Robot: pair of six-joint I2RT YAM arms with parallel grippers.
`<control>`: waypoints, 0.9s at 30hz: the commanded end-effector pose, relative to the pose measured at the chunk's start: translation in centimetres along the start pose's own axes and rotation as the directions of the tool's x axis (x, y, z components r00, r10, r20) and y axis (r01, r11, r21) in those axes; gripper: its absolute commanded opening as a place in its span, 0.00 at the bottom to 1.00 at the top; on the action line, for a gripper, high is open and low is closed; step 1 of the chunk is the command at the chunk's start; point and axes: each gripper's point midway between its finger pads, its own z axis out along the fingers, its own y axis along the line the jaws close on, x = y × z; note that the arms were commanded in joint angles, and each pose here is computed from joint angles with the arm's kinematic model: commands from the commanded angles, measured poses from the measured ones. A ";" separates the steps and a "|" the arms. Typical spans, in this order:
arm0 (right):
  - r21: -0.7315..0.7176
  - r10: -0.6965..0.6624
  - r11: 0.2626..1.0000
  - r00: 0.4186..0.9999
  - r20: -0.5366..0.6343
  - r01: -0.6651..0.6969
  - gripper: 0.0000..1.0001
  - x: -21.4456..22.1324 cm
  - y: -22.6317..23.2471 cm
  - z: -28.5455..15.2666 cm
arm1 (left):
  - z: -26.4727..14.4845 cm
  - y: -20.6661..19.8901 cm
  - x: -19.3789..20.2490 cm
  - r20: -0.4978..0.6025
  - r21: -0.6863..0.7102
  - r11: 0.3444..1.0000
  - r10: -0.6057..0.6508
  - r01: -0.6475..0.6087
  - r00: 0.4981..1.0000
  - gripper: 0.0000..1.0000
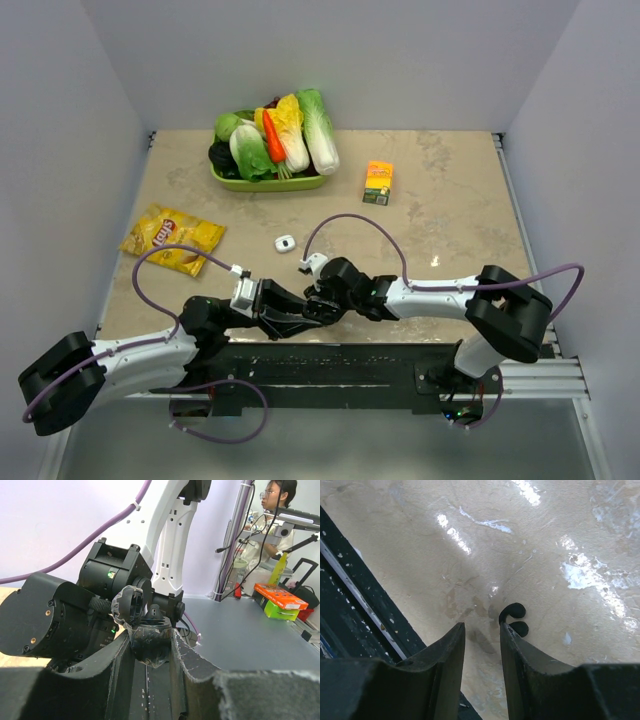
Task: Insert the wireless bluetooth earbuds into the charging case
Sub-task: Pick up the earbud from the center of the board.
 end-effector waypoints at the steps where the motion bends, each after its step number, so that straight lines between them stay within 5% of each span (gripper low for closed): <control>1: 0.059 -0.012 0.998 0.996 0.083 0.007 0.39 -2.8 -0.7 0.0 | -0.2 -3.5 -7.8 0.317 0.081 0.959 0.233 -0.271 0.919 0.00; 14: 0.161 0.009 0.987 0.996 0.094 -0.024 0.38 -2.9 -2.6 -0.2 | -0.3 -3.6 -7.9 0.320 0.082 0.959 0.234 -0.272 0.918 0.00; 27: 0.211 0.028 0.976 0.994 0.107 -0.050 0.21 -2.9 -3.8 -0.6 | -0.3 -3.6 -7.8 0.321 0.081 0.959 0.233 -0.272 0.918 0.00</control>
